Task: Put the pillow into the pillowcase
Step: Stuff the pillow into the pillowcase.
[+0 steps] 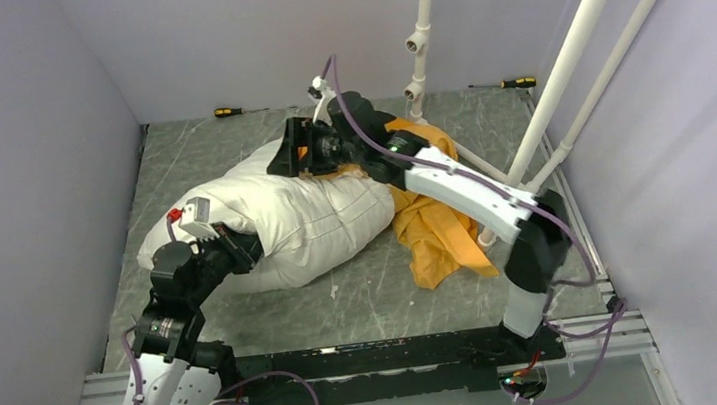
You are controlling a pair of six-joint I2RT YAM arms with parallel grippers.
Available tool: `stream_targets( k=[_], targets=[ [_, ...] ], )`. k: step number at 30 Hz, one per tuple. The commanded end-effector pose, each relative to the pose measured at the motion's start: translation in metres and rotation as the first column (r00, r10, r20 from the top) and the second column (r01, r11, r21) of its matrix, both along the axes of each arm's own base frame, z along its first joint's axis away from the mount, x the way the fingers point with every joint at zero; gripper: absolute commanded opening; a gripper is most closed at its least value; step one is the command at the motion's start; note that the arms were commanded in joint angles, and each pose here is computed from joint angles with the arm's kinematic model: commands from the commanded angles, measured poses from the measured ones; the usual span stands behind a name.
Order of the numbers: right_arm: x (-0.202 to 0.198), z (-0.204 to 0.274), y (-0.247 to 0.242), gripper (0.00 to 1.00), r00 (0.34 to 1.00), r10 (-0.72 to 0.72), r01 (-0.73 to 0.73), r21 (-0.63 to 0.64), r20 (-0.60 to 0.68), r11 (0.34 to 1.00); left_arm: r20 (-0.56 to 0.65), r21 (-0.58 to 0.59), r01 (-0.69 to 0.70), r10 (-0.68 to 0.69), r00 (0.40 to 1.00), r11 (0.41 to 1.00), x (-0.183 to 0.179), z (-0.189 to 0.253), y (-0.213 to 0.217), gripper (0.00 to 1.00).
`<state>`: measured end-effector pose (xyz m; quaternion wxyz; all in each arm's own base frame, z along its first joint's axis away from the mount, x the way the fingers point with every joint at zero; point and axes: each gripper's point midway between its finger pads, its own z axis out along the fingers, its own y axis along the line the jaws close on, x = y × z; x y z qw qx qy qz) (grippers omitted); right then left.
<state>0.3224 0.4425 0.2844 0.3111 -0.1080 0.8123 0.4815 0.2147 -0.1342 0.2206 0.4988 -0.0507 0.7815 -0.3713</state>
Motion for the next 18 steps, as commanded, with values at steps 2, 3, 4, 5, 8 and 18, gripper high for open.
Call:
stream_targets(
  k=[2,3,4,5,8,18],
  targets=[
    [-0.029,0.047,-0.080,0.85,0.968,-0.159,0.192,-0.161,0.194,0.968,-0.071,-0.058,-0.026,0.022,0.997,0.998,0.010,-0.010,-0.005,0.00],
    [-0.034,0.050,-0.096,0.85,0.958,-0.203,0.240,-0.173,0.204,0.955,-0.075,-0.057,-0.024,0.020,0.997,0.998,0.011,-0.010,-0.006,0.00],
    [-0.039,0.050,-0.112,0.85,0.948,-0.241,0.280,-0.187,0.209,0.941,-0.081,-0.055,-0.023,0.018,0.997,0.998,0.012,-0.010,-0.006,0.00],
    [-0.045,0.046,-0.127,0.86,0.940,-0.272,0.314,-0.208,0.207,0.926,-0.081,-0.051,-0.020,0.016,0.997,0.999,0.013,-0.009,-0.007,0.00],
    [-0.053,0.022,-0.178,0.86,0.899,-0.385,0.434,-0.314,0.207,0.844,-0.084,-0.032,-0.009,0.007,0.996,0.999,0.013,-0.007,-0.007,0.00],
    [-0.047,-0.052,-0.239,0.48,0.874,-0.461,0.478,-0.431,0.152,0.765,-0.090,-0.047,-0.021,0.017,0.996,0.999,0.004,-0.007,-0.004,0.00]
  ],
)
